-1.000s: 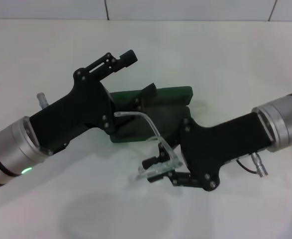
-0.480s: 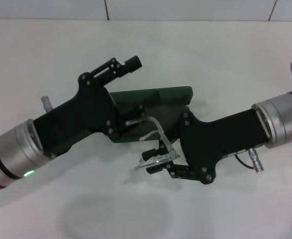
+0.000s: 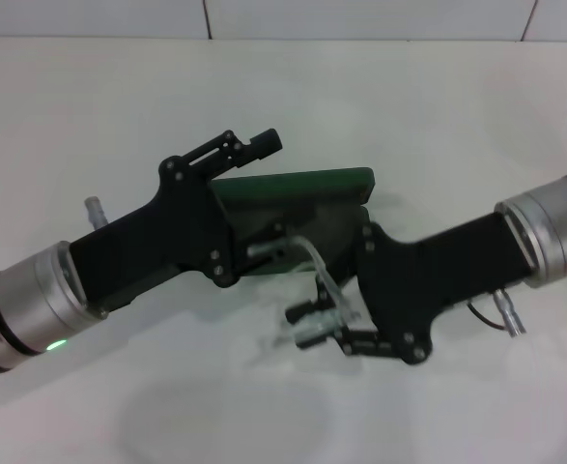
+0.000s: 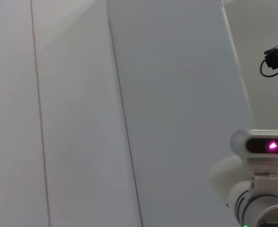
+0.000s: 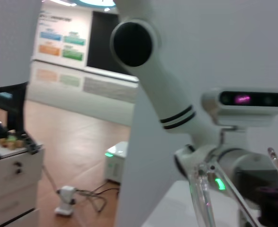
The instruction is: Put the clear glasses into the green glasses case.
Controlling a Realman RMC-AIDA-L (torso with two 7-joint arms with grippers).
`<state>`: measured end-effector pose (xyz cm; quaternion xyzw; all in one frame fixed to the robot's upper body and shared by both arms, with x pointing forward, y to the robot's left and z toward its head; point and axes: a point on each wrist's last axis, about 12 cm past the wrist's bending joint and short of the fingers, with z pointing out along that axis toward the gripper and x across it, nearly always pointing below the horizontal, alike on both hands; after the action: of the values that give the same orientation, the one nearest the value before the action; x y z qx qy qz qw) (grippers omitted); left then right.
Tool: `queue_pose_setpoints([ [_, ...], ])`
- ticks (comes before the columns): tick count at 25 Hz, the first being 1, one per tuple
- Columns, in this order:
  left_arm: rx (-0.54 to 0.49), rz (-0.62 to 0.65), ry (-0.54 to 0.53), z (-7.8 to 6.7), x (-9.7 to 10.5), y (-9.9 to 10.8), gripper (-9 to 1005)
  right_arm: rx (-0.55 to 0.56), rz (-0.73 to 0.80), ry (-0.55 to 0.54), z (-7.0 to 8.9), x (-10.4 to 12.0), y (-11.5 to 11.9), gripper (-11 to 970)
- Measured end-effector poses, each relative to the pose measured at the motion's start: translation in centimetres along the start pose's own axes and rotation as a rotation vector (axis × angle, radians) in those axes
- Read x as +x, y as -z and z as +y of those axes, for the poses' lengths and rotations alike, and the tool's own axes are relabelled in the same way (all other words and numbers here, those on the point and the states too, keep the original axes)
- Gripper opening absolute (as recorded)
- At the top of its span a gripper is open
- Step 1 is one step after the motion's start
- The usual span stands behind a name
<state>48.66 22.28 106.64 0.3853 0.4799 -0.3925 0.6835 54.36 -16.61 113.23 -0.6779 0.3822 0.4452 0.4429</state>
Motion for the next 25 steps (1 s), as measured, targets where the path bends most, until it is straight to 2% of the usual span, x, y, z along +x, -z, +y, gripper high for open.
queue_pose_setpoints([
  [9, -0.053, 0.004, -0.024, 0.25, 0.06, 0.52, 667, -0.054, 0.003, 0.002, 0.68, -0.25, 0.17, 126],
  [25, 0.071, 0.021, -0.04, -0.57, 0.19, -0.41, 666, -0.014, 0.054, -0.029, -0.23, -0.06, 0.19, 126],
])
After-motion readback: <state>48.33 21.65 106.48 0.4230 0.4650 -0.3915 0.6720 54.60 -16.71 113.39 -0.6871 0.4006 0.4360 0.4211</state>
